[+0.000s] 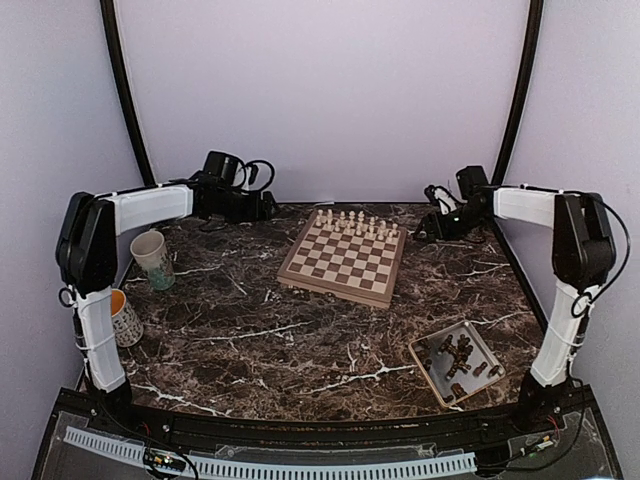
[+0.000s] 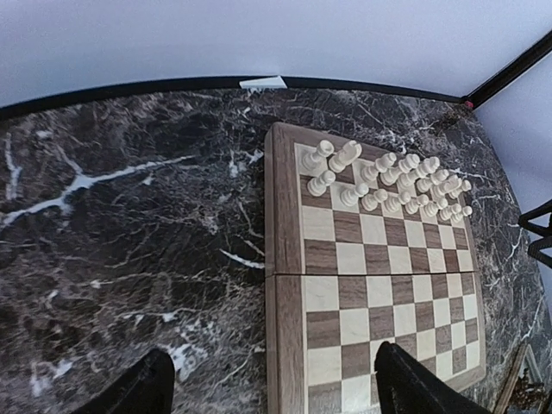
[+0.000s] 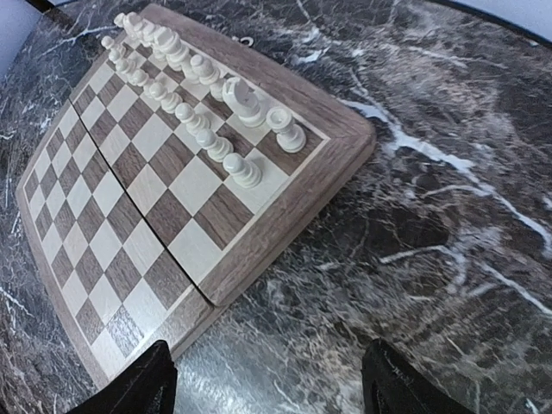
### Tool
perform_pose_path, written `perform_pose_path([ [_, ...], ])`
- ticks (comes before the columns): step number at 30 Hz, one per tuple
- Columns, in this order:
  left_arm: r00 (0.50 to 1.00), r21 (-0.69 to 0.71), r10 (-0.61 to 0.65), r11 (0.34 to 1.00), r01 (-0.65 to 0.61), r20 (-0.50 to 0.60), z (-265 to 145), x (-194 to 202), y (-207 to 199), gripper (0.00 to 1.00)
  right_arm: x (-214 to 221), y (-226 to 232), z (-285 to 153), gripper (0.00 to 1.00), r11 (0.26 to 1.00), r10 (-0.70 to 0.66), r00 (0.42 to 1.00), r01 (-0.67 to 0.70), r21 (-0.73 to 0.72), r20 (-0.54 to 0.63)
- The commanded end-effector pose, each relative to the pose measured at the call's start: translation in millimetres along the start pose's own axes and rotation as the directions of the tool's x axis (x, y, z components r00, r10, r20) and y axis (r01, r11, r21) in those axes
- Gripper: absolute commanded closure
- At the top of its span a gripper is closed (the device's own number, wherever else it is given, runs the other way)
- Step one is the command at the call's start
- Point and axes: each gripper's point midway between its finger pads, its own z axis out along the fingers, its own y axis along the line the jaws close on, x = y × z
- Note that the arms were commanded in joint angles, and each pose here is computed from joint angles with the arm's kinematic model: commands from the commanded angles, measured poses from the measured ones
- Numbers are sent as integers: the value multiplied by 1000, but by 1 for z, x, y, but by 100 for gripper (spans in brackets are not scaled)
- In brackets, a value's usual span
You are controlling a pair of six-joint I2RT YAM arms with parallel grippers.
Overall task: Set up the chess pieces on the board
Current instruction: Move the chessboard to the center of the board.
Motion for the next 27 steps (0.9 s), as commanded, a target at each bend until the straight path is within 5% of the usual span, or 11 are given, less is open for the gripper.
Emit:
perform_pose_path([
  [1, 986, 85, -150, 984, 156, -73, 40, 7, -18, 17, -4, 19, 31, 27, 996, 21, 997, -27, -80, -76],
  [12, 942, 114, -269, 948, 296, -203, 104, 54, -10, 19, 29, 24, 67, 29, 988, 76, 980, -99, -119, -184],
  [27, 911, 219, -239, 921, 322, -335, 100, 100, -30, 30, 46, 50, 95, 43, 962, 26, 969, -92, -257, -246],
])
